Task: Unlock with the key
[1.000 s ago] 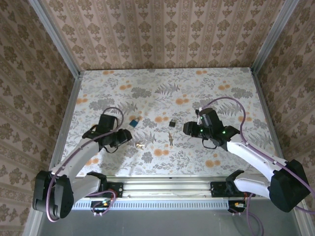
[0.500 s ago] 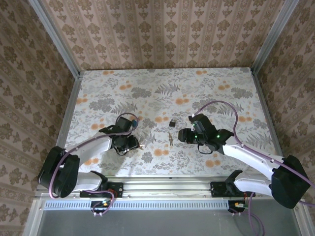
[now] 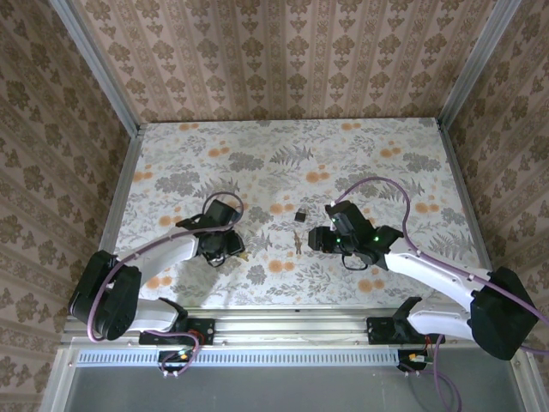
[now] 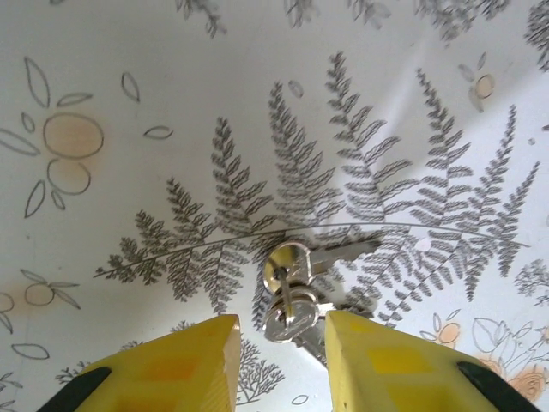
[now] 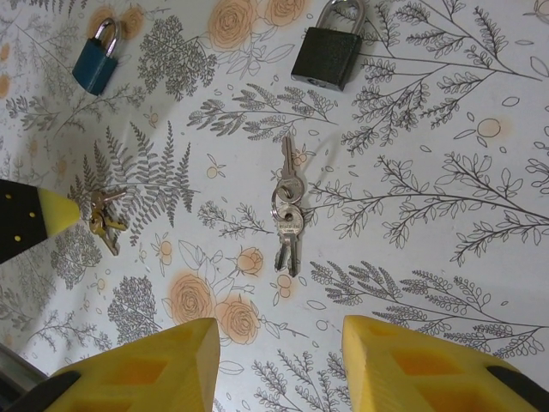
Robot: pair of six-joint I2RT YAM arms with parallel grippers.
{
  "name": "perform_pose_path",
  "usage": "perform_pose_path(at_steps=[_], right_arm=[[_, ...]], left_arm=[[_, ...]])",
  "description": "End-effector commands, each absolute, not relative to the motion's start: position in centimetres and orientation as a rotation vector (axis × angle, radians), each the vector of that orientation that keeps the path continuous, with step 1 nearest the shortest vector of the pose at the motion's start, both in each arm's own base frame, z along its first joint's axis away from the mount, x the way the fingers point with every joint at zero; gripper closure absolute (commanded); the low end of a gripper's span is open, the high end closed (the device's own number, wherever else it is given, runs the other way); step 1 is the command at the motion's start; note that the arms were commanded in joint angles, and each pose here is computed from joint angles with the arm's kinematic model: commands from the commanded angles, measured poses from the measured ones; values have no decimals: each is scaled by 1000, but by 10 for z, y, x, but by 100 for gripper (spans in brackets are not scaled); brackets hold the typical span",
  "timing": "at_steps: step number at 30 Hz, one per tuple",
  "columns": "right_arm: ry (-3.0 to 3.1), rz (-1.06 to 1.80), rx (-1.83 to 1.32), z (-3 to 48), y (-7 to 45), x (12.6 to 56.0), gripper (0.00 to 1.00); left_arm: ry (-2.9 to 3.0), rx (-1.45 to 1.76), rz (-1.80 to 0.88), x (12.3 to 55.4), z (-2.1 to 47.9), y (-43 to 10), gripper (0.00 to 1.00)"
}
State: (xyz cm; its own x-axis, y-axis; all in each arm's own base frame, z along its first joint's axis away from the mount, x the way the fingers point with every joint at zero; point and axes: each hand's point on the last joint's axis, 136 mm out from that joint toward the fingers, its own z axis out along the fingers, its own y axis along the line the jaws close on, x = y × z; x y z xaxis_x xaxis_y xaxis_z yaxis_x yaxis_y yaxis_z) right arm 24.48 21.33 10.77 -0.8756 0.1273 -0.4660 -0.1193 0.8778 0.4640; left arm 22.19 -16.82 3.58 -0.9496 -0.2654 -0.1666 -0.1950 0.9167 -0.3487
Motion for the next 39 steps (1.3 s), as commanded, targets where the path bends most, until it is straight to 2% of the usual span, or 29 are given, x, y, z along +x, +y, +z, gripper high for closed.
perform_pose_path(at_steps=[1, 9, 16, 26, 32, 39], right_arm=[[2546, 667, 24, 106, 215, 246, 57], [2548, 668, 23, 106, 216, 247, 57], [2553, 664, 26, 103, 215, 246, 57], [2517, 665, -31, 111, 214, 244, 58], [2352, 747, -163, 149, 220, 245, 60], [2093, 885, -431, 197, 234, 228, 53]], left_arm=[[2851, -346, -455, 230, 41, -169, 67], [2884, -341, -430, 230, 29, -170, 77], [2890, -313, -435, 232, 32, -174, 100], [2819, -32, -494, 245, 84, -200, 100], [2737, 275, -672, 249, 135, -243, 100], [2626, 579, -869, 241, 193, -284, 100]])
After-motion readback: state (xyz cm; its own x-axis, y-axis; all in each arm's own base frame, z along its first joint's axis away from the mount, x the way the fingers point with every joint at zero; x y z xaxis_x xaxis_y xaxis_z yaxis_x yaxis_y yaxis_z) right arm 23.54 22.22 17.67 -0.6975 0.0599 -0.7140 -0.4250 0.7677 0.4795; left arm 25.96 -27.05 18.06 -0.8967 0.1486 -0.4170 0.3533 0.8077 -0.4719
